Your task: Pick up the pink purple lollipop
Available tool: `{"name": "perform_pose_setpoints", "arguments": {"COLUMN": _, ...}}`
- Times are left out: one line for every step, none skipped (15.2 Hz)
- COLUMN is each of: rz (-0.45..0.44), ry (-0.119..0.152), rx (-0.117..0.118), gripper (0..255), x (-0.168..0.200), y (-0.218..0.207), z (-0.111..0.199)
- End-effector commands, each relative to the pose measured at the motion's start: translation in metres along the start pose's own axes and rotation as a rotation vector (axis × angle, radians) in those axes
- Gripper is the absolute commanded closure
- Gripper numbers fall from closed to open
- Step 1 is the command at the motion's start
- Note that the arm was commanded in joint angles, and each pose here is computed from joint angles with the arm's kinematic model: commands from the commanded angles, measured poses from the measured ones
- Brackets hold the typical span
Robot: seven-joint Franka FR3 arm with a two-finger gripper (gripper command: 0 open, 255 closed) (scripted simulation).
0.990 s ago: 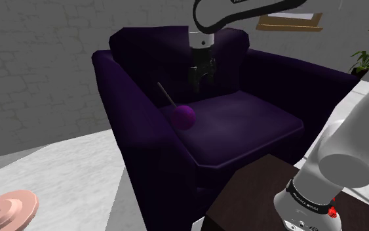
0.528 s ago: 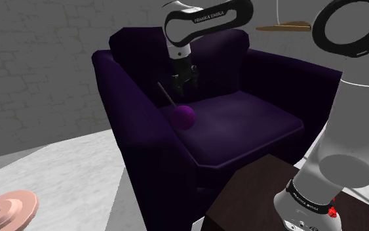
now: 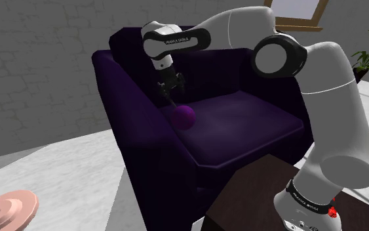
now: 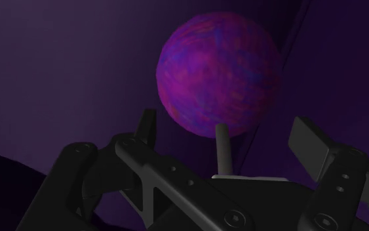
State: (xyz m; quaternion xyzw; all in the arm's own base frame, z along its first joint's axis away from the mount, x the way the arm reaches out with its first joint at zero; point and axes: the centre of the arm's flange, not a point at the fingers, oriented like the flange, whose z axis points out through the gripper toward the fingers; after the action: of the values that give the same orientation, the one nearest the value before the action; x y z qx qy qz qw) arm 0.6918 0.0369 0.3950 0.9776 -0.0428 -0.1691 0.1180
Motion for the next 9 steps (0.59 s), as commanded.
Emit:
{"name": "perform_pose_setpoints", "arguments": {"rz": 0.003, "ry": -0.008, "rx": -0.006, "gripper": 0, "x": 0.011, "y": -0.004, "z": 0.009}}
{"name": "perform_pose_setpoints", "arguments": {"rz": 0.003, "ry": -0.008, "rx": -0.006, "gripper": 0, "x": 0.012, "y": -0.005, "z": 0.014}}
{"name": "perform_pose_setpoints", "arguments": {"rz": 0.003, "ry": -0.008, "rx": -0.006, "gripper": 0, "x": 0.014, "y": -0.007, "z": 0.019}}
{"name": "perform_pose_setpoints", "arguments": {"rz": 0.003, "ry": -0.008, "rx": -0.006, "gripper": 0, "x": 0.016, "y": -0.008, "z": 0.024}}
{"name": "perform_pose_setpoints", "arguments": {"rz": 0.003, "ry": -0.008, "rx": -0.006, "gripper": 0, "x": 0.017, "y": -0.009, "z": 0.029}}
{"name": "perform_pose_setpoints", "arguments": {"rz": 0.003, "ry": -0.008, "rx": -0.006, "gripper": 0, "x": 0.019, "y": -0.010, "z": 0.033}}
{"name": "perform_pose_setpoints", "arguments": {"rz": 0.003, "ry": -0.008, "rx": -0.006, "gripper": 0, "x": 0.022, "y": -0.012, "z": 0.041}}
{"name": "perform_pose_setpoints", "arguments": {"rz": 0.003, "ry": -0.008, "rx": -0.006, "gripper": 0, "x": 0.022, "y": -0.012, "z": 0.041}}
{"name": "perform_pose_setpoints", "arguments": {"rz": 0.003, "ry": -0.008, "rx": -0.006, "gripper": 0, "x": 0.022, "y": -0.012, "z": 0.041}}
